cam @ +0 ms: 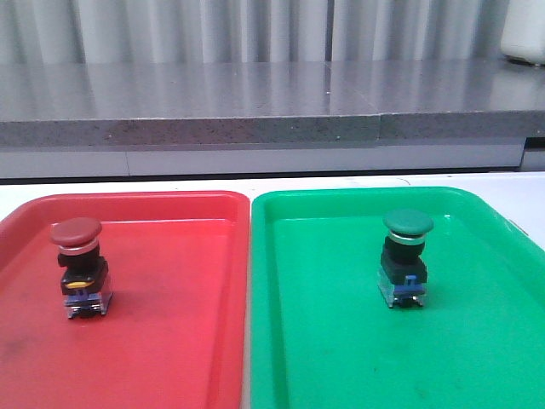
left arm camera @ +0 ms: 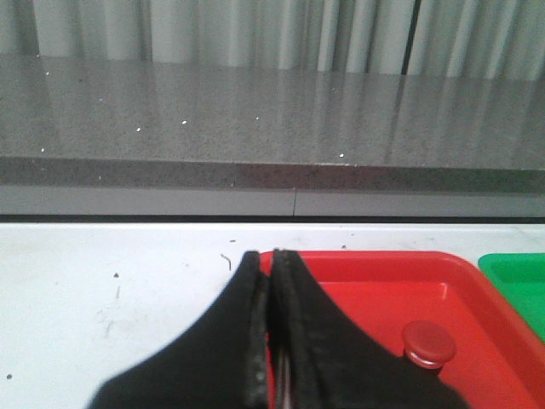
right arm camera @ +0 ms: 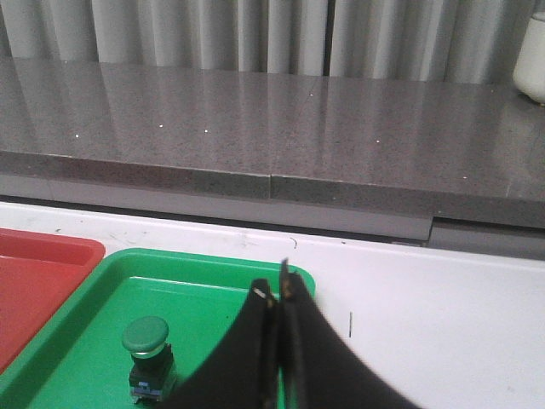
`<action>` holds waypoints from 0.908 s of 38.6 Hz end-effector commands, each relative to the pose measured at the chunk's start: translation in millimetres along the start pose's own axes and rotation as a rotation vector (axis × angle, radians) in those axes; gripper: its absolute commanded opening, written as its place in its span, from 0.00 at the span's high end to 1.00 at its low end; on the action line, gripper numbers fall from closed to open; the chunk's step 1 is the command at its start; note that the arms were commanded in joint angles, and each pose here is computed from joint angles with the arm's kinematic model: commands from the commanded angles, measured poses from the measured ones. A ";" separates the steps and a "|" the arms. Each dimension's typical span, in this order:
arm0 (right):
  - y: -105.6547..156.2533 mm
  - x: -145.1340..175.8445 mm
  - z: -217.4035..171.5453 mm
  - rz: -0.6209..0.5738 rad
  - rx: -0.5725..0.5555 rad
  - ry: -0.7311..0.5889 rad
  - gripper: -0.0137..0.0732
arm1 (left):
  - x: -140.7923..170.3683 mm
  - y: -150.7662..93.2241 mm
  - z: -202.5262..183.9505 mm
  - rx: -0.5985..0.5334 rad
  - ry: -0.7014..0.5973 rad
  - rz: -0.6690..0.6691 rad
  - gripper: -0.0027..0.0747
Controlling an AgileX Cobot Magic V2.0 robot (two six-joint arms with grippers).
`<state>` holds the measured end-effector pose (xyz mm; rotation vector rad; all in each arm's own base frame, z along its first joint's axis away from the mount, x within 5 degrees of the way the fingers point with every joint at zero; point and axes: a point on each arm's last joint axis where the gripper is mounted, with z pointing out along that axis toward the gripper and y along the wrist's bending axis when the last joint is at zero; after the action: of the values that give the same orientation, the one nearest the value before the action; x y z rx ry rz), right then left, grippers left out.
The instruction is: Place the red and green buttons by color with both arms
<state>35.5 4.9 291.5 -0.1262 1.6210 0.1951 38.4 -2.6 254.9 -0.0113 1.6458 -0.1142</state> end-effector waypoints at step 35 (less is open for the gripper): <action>0.7 -13.6 -1.3 -0.017 -0.001 -0.089 0.92 | 51.9 7.1 21.3 -0.041 -0.118 -0.011 0.99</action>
<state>35.5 4.9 291.4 -0.1262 1.6218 0.1950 56.2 -1.0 199.9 -0.0465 1.6135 -0.0719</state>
